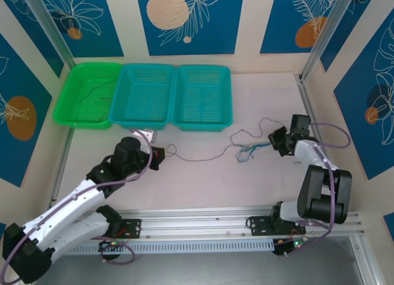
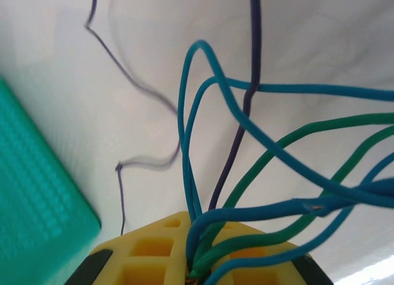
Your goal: Untangle the cables
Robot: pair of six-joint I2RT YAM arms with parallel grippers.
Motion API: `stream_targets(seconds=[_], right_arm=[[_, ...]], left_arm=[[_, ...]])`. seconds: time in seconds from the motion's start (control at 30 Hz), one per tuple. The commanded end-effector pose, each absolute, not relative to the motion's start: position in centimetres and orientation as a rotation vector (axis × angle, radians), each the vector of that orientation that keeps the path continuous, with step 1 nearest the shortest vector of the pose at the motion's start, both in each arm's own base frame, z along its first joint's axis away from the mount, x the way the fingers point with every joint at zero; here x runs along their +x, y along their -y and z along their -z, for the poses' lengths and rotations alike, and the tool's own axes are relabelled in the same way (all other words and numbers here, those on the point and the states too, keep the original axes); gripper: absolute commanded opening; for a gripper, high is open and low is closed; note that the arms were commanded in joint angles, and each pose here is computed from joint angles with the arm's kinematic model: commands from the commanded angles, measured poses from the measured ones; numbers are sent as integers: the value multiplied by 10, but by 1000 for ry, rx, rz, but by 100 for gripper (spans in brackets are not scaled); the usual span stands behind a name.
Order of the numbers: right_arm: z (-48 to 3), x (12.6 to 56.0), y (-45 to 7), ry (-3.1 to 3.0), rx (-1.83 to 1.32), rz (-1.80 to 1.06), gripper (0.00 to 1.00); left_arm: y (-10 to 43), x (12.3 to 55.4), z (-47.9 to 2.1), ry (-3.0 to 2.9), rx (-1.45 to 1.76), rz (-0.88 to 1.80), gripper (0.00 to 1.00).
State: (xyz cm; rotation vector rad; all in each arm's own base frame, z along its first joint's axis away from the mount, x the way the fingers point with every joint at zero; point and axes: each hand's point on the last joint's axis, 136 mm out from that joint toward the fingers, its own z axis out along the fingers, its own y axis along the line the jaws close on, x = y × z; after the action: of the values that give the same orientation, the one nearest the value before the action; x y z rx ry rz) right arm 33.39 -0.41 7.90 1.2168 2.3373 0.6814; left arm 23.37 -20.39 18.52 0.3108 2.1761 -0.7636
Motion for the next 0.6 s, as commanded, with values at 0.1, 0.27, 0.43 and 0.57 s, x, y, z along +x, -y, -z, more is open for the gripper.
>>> stream_targets(seconds=[0.1, 0.27, 0.43, 0.57], right_arm=[[-149, 335, -85, -2399, 587, -965, 0], [-211, 307, -148, -2296, 52, -1048, 0], [-253, 266, -189, -2185, -347, -1119, 0], [-268, 244, -207, -2134, -515, -1111, 0]], left_arm=[[272, 204, -211, -1931, 730, 980, 37], [281, 204, -225, -1786, 861, 891, 53], [289, 204, -228, -1729, 954, 835, 58], [306, 197, -232, -1684, 1001, 887, 66]])
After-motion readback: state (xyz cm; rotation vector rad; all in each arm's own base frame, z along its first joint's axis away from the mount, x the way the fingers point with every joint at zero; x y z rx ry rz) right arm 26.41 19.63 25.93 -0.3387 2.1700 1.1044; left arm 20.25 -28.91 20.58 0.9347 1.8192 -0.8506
